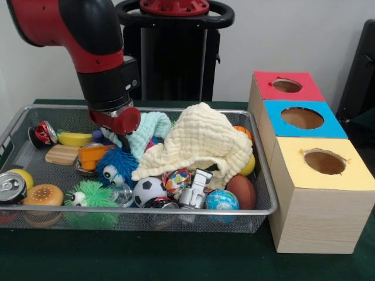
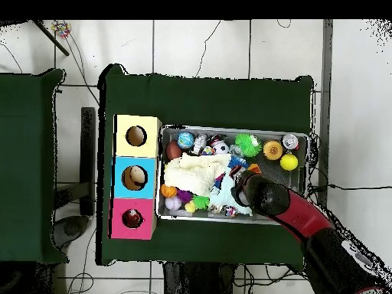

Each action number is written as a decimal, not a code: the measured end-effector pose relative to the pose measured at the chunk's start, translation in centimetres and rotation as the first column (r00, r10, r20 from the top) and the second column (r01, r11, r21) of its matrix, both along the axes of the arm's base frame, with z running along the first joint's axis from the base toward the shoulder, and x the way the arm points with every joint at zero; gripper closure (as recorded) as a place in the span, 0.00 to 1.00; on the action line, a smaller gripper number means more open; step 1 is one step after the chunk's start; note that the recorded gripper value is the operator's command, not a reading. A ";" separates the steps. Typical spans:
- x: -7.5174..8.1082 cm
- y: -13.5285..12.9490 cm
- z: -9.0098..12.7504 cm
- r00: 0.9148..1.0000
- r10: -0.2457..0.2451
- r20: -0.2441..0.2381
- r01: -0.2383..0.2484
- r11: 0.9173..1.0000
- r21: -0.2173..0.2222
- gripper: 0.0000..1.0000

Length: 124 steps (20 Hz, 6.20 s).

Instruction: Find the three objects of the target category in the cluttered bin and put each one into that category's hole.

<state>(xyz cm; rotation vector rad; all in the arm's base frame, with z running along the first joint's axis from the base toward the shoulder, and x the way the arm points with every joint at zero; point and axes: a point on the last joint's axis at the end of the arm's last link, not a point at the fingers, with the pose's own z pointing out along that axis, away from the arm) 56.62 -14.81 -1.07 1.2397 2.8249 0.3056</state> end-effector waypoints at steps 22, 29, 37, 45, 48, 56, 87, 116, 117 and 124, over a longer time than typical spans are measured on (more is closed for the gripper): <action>-1.3 -2.2 -0.3 0.992 0.081 -0.093 -0.091 0.990 -0.108 1.00; -4.6 -4.9 -0.2 0.969 0.141 -0.202 -0.172 0.974 -0.148 1.00; -6.1 -7.2 0.6 0.957 0.171 -0.234 -0.214 0.961 -0.177 1.00; -6.3 -10.1 1.7 0.967 0.157 -0.203 -0.197 0.961 -0.196 0.00; -6.7 -11.0 1.8 0.964 0.167 -0.205 -0.210 0.955 -0.210 0.00; -6.5 -10.8 1.6 0.960 0.203 -0.192 -0.244 0.945 -0.219 0.00; 5.0 -7.2 8.4 0.962 0.269 -0.047 -0.269 0.903 -0.334 0.00; 3.6 2.5 12.8 0.941 0.305 -0.147 -0.332 0.914 -0.231 0.00; 3.3 3.1 12.6 0.937 0.312 -0.155 -0.341 0.912 -0.227 0.00; 2.3 5.1 12.2 0.928 0.327 -0.177 -0.361 0.908 -0.212 0.00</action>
